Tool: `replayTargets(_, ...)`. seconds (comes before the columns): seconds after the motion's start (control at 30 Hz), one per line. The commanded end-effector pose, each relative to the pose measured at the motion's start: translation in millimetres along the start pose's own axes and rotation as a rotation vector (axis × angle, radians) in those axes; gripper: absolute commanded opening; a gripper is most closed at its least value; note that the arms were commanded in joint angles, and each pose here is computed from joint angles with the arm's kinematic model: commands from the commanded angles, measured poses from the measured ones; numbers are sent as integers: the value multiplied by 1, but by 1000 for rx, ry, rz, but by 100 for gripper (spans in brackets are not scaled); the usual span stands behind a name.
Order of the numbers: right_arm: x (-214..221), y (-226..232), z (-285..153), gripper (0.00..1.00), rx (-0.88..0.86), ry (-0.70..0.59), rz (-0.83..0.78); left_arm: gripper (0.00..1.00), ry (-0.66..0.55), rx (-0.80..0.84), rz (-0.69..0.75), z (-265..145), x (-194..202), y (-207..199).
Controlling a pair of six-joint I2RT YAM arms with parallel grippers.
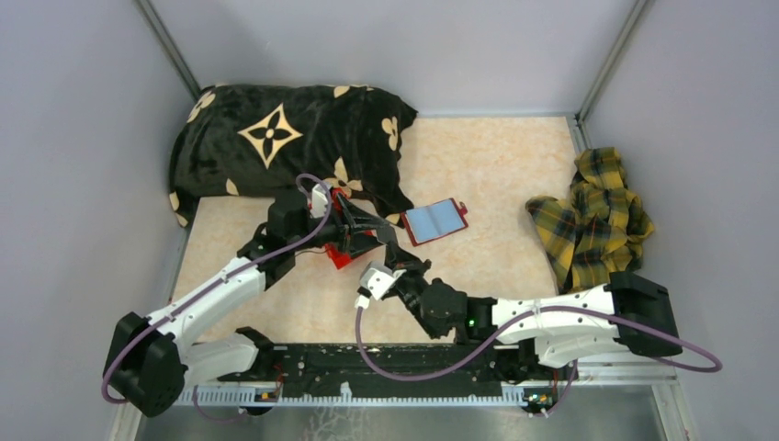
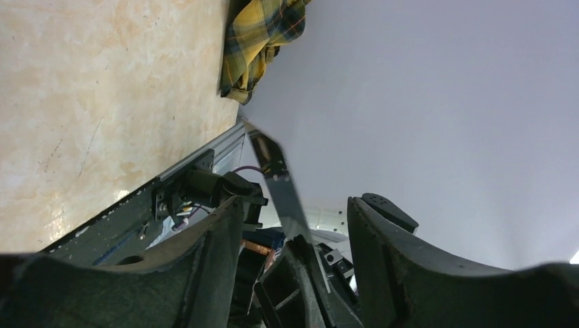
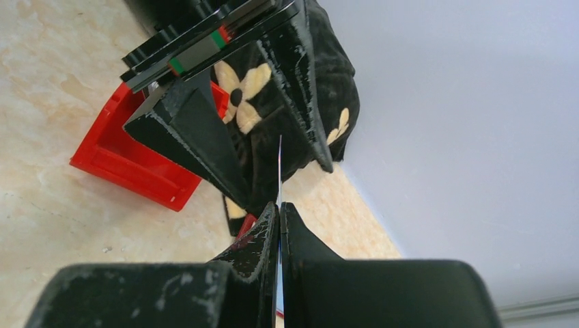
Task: Put the credit cards into the card holder
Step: Pick up the credit card from the storage box.
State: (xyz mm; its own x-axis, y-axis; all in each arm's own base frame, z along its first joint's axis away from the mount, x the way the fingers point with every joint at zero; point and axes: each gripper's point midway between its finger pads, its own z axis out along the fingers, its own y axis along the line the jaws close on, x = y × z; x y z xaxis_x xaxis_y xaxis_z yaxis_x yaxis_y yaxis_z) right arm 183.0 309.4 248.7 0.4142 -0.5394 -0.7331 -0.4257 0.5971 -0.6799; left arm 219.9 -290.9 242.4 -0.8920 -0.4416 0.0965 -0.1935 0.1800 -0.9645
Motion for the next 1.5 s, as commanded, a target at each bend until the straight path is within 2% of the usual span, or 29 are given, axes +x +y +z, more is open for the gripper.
replayTargets(0.0, -9, -5, -1, 0, 31, -27, -8, 60, 36, 54, 18, -1, 9, -6)
replayTargets(0.1, -9, -3, -1, 0, 25, -27, -27, 56, 50, 60, 8, 1, 12, -3)
replayTargets(0.27, -6, 3, -4, 0, 13, -20, -54, 43, 50, 76, 0, 0, 12, -2)
replayTargets(0.4, -4, 7, -6, 0, 1, -10, -74, 22, 59, 90, 5, 1, 14, -4)
replayTargets(0.47, -3, 9, -6, 0, 0, -6, -79, 4, 61, 98, 6, 1, 14, -5)
replayTargets(0.5, -3, 8, -5, 0, 2, -5, -79, 0, 64, 100, 9, 2, 14, -4)
replayTargets(0.7, -4, 9, -4, 0, 1, 22, -43, 0, 29, 123, 20, 5, 8, 1)
replayTargets(0.77, -2, 9, -3, 4, 10, 35, -25, 0, -7, 126, 26, 7, 2, 5)
replayTargets(0.8, -1, 10, -4, 7, 11, 39, -7, 0, -24, 121, 30, 9, -2, 7)
replayTargets(0.93, 8, 10, -4, 35, 31, 67, 53, 0, -95, 121, 54, 17, -17, 13)
replayTargets(1.03, 15, 9, -7, 50, 51, 86, 114, 0, -168, 143, 65, 23, -32, 14)
replayTargets(1.27, 31, -10, -16, 56, 114, 138, 335, 0, -252, 143, 93, 48, -59, 20)
replayTargets(1.47, 56, -56, -15, 57, 236, 196, 595, 0, -276, 127, 137, 79, -72, 25)
